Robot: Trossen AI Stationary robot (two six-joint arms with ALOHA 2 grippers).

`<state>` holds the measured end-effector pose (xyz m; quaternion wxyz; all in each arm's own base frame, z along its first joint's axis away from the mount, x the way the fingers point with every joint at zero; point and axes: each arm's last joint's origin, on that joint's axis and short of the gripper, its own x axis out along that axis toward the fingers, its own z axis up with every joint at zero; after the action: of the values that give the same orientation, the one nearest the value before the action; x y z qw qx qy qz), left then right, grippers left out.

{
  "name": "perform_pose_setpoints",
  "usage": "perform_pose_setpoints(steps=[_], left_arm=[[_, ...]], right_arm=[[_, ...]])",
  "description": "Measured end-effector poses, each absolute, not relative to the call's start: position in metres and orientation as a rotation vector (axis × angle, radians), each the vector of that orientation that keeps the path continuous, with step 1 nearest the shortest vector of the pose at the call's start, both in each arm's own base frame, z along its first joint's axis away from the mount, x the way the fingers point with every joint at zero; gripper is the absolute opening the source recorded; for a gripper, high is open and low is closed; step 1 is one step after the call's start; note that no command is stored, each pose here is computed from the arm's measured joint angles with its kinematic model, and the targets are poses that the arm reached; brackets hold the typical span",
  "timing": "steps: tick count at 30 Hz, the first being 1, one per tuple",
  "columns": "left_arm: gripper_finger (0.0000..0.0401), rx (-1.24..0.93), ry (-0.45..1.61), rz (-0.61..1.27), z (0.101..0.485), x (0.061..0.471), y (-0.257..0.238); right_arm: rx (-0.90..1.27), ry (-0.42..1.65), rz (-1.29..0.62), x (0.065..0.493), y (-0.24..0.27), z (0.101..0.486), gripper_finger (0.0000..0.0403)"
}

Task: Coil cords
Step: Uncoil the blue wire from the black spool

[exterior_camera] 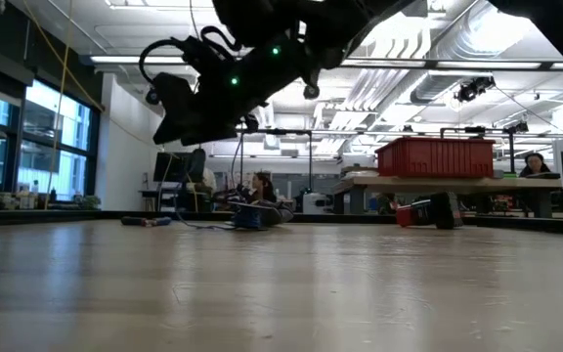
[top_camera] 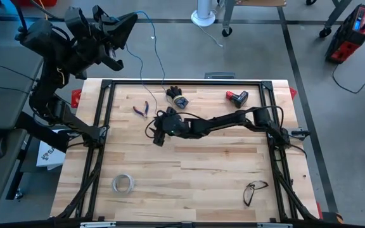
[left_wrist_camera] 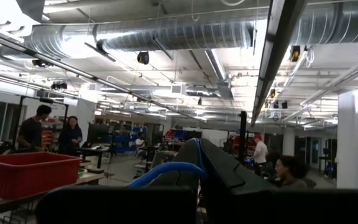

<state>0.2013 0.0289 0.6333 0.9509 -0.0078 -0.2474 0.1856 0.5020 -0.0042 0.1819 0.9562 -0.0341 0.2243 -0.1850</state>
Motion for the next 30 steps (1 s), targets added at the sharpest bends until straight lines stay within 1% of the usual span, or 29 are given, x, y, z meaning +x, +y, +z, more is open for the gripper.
perform_pose_setpoints(steps=[4, 9, 16, 19, 21, 23, 24, 25, 30], left_arm=[[0.0, 0.009, -0.498, 0.384, 0.633, 0.201, 0.029], [0.0, 0.035, -0.508, 0.389, 0.635, 0.201, 0.029], [0.0, 0.036, -0.51, 0.389, 0.635, 0.201, 0.029], [0.0, 0.036, -0.512, 0.389, 0.635, 0.2, 0.029], [0.0, 0.042, -0.513, 0.391, 0.635, 0.2, 0.029], [0.0, 0.06, -0.509, 0.399, 0.635, 0.2, 0.029], [0.0, 0.07, -0.507, 0.406, 0.635, 0.2, 0.029], [0.0, 0.081, -0.504, 0.413, 0.635, 0.2, 0.029], [0.0002, 0.113, -0.485, 0.498, 0.635, 0.199, 0.031]], right_arm=[[-0.067, 0.482, -0.365, 0.5, -0.004, 0.184, 0.0242], [0.012, 0.588, -0.355, 0.494, -0.003, 0.174, 0.0203], [0.004, 0.594, -0.324, 0.494, -0.002, 0.174, 0.016], [0.008, 0.601, -0.326, 0.494, -0.002, 0.173, 0.0126], [0.006, 0.611, -0.324, 0.493, -0.002, 0.174, 0.0088], [0.001, 0.62, -0.312, 0.491, -0.002, 0.177, 0.0037], [-0.001, 0.629, -0.302, 0.49, -0.002, 0.18, 0.0019], [-0.006, 0.635, -0.285, 0.489, -0.002, 0.182, 0.0011], [-0.001, 0.639, -0.27, 0.483, -0.007, 0.198, 0.0002]])
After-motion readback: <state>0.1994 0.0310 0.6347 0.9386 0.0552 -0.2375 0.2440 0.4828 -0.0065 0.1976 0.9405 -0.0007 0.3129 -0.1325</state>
